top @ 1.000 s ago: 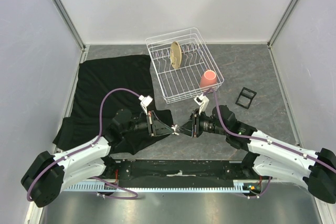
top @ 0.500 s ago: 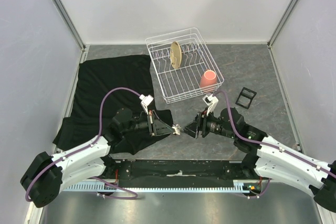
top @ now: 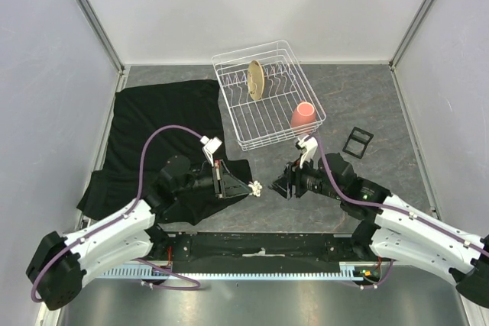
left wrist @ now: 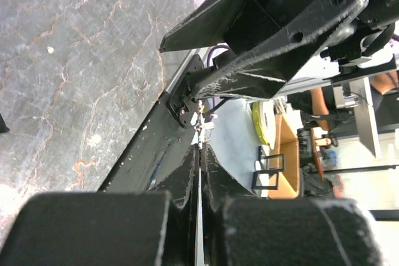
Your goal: Remove the brooch from the garment
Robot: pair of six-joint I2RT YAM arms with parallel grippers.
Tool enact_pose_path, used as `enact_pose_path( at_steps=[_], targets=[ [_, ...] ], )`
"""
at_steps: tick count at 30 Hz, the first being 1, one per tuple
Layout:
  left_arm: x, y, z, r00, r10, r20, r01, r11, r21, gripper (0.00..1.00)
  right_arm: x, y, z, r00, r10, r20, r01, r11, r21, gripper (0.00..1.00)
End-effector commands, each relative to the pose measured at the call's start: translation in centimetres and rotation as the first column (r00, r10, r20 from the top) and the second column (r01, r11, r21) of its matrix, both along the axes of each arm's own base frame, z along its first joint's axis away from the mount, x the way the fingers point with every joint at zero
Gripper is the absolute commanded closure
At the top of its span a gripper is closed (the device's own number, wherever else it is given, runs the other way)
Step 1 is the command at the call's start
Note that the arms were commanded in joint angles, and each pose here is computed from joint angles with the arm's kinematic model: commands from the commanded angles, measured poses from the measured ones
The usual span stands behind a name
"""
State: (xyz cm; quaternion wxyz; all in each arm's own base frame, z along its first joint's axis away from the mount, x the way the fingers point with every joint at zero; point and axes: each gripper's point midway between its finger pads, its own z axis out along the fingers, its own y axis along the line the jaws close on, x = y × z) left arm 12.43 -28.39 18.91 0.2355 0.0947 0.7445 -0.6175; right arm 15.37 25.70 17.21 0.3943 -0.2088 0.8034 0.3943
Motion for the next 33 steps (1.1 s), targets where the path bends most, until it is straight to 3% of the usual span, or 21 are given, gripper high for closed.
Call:
enact_pose_path(
  at_steps=[1,4,6,7,10,11,13,14,17,18,26,33],
  targets=[
    [1.3,0.8,1.8,0.981,0.025,0.192,-0.046,0.994,0.101,0.98,2.4,-0.1,3.2,0.987,-0.156,-0.025,0.157,0.987,0.032,0.42],
    [3.2,1.3,3.2,0.925,0.065,0.375,-0.134,0.978,0.161,0.98,3.3,-1.3,3.3,0.954,-0.284,-0.095,0.284,0.959,-0.011,0.39],
    [3.4,0.5,4.8,0.844,0.025,0.535,-0.137,0.976,0.171,0.98,3.4,-3.0,2.7,0.918,-0.372,-0.137,0.363,0.928,-0.084,0.37],
    [4.4,0.6,5.1,0.806,0.059,0.589,-0.205,0.961,0.183,0.98,3.7,-3.3,4.1,0.896,-0.415,-0.160,0.411,0.910,-0.064,0.36],
    [5.2,-0.9,6.3,0.643,0.026,0.766,-0.281,0.938,0.204,0.98,4.2,-6.1,5.5,0.801,-0.571,-0.180,0.559,0.821,-0.119,0.35],
    [5.6,-1.4,7.0,0.553,-0.002,0.833,-0.310,0.928,0.208,0.98,4.3,-6.6,5.9,0.782,-0.597,-0.179,0.585,0.802,-0.122,0.35],
    [6.1,-2.7,5.9,0.479,-0.055,0.876,-0.372,0.891,0.259,0.98,3.9,-7.1,7.0,0.769,-0.606,-0.203,0.599,0.794,-0.101,0.34],
    [6.6,-3.3,6.9,0.385,-0.050,0.922,-0.405,0.888,0.218,0.98,3.7,-7.1,7.4,0.761,-0.609,-0.226,0.608,0.790,-0.083,0.35],
    [6.7,-4.4,5.6,0.247,-0.093,0.965,-0.447,0.872,0.199,0.98,3.3,-7.6,8.2,0.732,-0.628,-0.266,0.641,0.766,-0.044,0.39],
    [6.5,-5.0,7.1,0.192,-0.036,0.981,-0.446,0.887,0.120,0.98,3.3,-7.9,8.4,0.722,-0.638,-0.268,0.653,0.756,-0.039,0.41],
    [7.8,-8.5,5.8,-0.047,-0.142,0.989,-0.516,0.851,0.098,0.98,3.1,-6.5,8.8,0.737,-0.600,-0.311,0.620,0.784,-0.042,0.50],
    [8.1,-10.5,4.8,-0.097,-0.153,0.983,-0.512,0.855,0.082,0.98,3.8,-6.1,7.6,0.710,-0.628,-0.318,0.640,0.764,-0.080,0.53]
  ],
)
